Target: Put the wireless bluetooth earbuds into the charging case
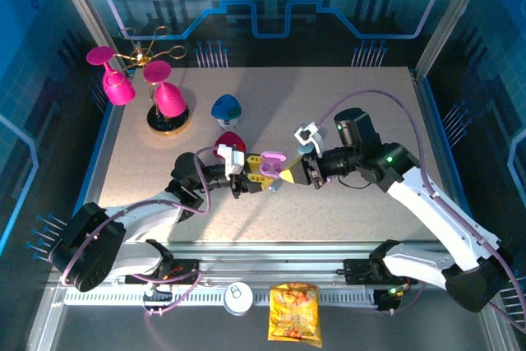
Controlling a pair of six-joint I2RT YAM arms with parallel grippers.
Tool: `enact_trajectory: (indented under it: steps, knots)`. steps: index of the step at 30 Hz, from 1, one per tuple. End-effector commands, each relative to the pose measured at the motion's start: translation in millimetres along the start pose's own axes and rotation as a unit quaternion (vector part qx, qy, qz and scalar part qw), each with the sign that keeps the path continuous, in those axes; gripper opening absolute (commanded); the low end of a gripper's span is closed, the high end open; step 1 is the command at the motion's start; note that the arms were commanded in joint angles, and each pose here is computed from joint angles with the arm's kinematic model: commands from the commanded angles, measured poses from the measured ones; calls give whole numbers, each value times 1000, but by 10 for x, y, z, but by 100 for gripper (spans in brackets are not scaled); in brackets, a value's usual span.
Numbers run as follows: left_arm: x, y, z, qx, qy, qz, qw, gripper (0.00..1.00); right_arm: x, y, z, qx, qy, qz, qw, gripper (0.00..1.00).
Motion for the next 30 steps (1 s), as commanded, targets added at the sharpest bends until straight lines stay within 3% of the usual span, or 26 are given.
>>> enact_trajectory:
  steps: [1,30]
  knots:
    - [-12,17,-28,12,-12,-5,1000,33,-146,11,67,4,19,-24,1000,1]
    - [-73,41,-53,7,-27,-17,999,33,-26,-118,-122,72,-49,48,995,4]
Point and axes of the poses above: each hand's point on the last joint's axis, 136 mm out from that joint toward the fingers, its own y axis back along the fingers, its own z axis along the line the jaws close on, x = y × z, the point moved 6 cm from there along y, back along the fingers
